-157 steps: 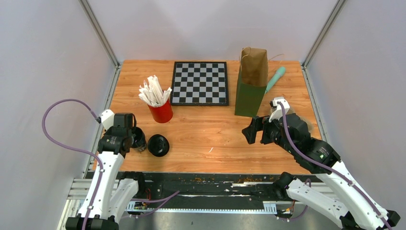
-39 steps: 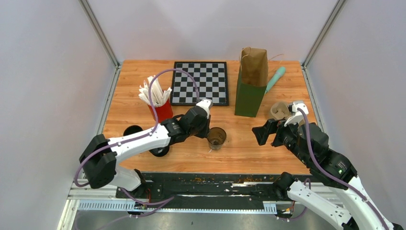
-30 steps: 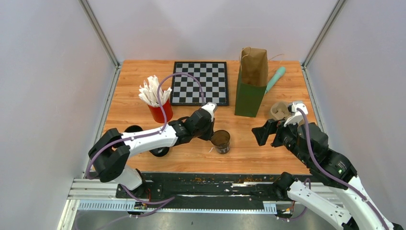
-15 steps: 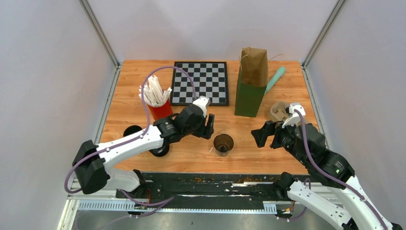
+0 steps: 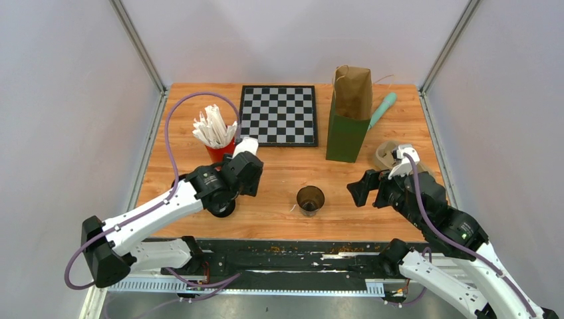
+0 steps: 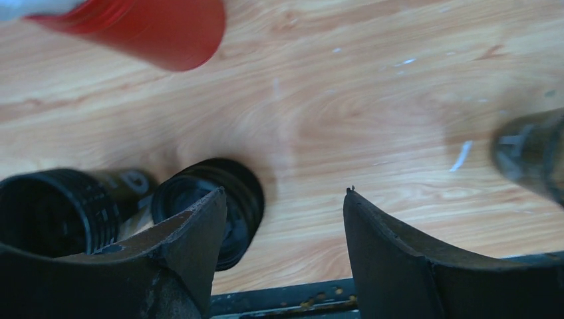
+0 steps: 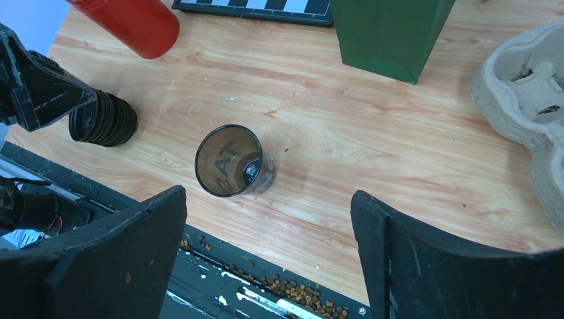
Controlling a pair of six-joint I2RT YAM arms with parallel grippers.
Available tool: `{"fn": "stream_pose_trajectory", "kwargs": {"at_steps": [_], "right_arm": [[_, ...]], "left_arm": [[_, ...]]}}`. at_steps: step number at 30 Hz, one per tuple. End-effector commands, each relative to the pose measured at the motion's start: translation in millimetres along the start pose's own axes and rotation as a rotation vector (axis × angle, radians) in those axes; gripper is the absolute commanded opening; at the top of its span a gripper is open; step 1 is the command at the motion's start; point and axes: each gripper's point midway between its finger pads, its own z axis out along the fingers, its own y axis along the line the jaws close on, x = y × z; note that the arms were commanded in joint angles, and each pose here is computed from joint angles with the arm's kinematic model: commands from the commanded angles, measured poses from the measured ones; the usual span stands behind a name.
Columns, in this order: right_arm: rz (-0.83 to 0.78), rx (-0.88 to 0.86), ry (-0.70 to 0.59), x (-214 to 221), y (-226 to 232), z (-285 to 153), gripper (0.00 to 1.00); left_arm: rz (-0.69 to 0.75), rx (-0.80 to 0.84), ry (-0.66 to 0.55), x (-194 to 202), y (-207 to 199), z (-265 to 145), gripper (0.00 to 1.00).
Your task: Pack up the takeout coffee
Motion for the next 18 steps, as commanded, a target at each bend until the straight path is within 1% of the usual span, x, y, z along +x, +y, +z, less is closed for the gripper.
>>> {"fn": "stream_pose_trajectory", "kwargs": {"at_steps": [1, 5, 13, 18], "right_arm": [[0.019, -0.034, -0.003, -0.9, 8.9, 6.7, 0.93], [0.02, -0.036, -0.002, -1.8, 10.6, 9.6, 0.93], [0.02, -0.032, 0.008, -1.3, 11.2, 12.4, 0.93], [0.021, -0.03, 0.008, -1.2, 10.8, 12.2, 0.93]], "left_arm": [[-0.071, -0.093, 0.037, 20.0, 35.5, 7.4, 0.71], [-0.161, -0.082, 0.067, 34.5, 42.9, 18.4, 0.65], [-0.212, -0.12, 0.105, 58.7, 50.3, 29.3, 0.56], [-0.239, -0.103, 0.117, 68.9, 48.5, 37.2, 0.5]]}}
